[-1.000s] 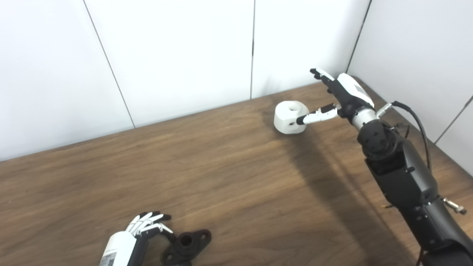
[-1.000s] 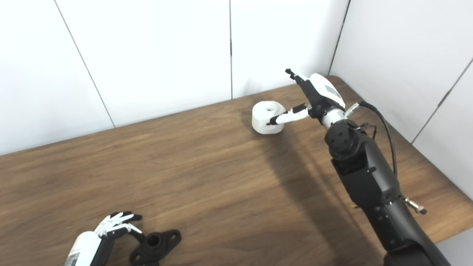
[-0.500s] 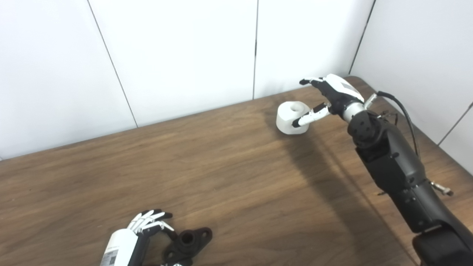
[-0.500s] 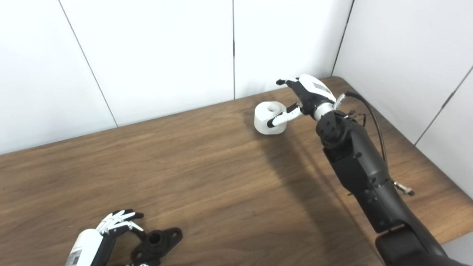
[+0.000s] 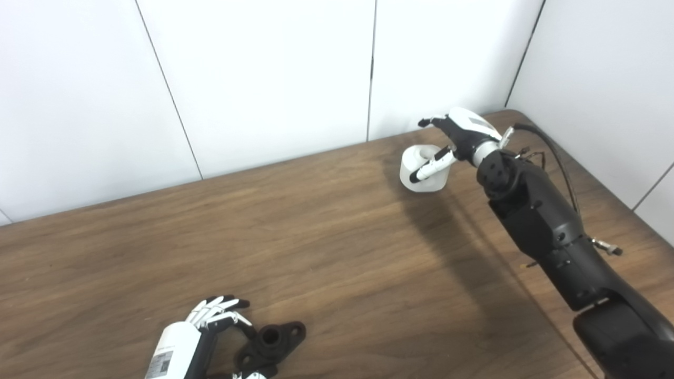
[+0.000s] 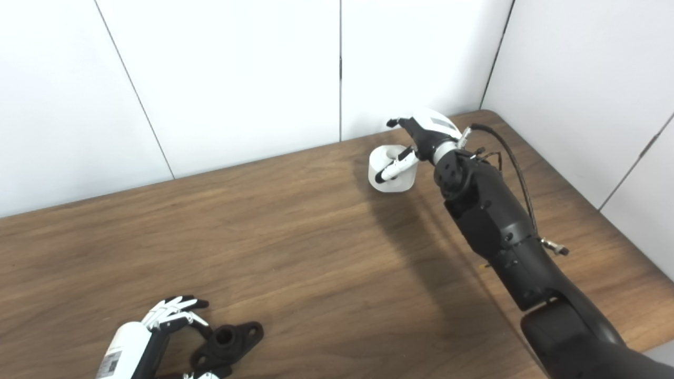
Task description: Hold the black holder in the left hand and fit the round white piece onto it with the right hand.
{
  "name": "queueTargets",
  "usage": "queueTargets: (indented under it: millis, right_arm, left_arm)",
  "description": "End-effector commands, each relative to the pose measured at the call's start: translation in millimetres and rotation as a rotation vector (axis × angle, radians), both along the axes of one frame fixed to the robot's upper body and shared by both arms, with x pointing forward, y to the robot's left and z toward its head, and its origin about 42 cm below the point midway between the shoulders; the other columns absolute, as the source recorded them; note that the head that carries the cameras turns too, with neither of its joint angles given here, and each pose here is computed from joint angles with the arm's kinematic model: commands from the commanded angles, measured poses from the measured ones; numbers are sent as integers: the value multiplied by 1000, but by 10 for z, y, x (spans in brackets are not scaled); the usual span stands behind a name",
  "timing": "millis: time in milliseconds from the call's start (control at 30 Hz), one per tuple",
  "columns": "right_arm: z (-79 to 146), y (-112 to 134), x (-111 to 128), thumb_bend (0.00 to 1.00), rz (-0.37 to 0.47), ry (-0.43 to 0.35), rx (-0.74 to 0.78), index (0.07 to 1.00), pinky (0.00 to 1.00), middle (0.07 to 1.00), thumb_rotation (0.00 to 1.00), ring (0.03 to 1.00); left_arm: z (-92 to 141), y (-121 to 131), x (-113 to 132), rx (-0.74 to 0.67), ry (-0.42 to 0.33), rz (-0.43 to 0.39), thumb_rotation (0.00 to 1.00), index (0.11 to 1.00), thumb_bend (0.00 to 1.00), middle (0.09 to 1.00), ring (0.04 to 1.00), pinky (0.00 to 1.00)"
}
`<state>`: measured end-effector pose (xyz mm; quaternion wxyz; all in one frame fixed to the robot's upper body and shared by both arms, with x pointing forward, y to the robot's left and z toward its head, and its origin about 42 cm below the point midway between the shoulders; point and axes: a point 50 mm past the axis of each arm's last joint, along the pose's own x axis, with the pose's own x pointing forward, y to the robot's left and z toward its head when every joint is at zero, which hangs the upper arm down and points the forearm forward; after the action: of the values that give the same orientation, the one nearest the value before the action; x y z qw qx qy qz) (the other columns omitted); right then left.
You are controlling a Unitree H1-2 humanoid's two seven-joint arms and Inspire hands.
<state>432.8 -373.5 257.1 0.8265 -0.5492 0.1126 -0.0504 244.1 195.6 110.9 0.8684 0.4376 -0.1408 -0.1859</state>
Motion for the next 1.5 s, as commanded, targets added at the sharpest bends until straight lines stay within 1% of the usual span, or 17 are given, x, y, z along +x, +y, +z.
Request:
queueTargets:
  millis: [0,100,300,500,633,800,1067,1267,1467]
  right_arm:
    - [370,-43,95,884,-2,-99,-50,859,950,933,277,1000]
    - [386,-56,129,883,-1,-86,-60,849,961,931,273,1000]
    - [457,-90,146,880,2,-63,-86,813,941,924,258,1000]
    - [543,-159,130,876,0,-62,-115,794,972,919,261,1000]
    - [592,-186,111,868,-2,-62,-136,770,918,913,253,1000]
    - [631,-214,102,867,-9,-52,-161,750,865,913,274,999]
    - [640,-252,80,874,-7,-37,-175,715,825,904,256,987]
    - [640,-252,85,867,13,-4,-166,707,848,891,236,988]
    - [635,-261,88,873,23,16,-176,705,861,858,231,973]
  left_arm:
    - [-291,101,-73,69,130,40,48,486,520,792,869,893]
    - [-290,101,-70,65,129,41,47,486,520,790,868,894]
    - [-286,94,-74,61,126,41,48,486,520,792,867,893]
    - [-269,81,-78,63,124,41,48,486,520,791,867,893]
    - [-269,77,-78,62,124,43,48,486,520,791,868,896]
    - [-267,76,-79,60,123,46,48,486,520,790,870,896]
    - [-257,90,-80,64,120,46,48,486,520,791,871,892]
    - [-250,87,-76,66,122,49,47,486,520,791,870,889]
    - [-236,73,-74,64,117,51,47,486,520,789,869,886]
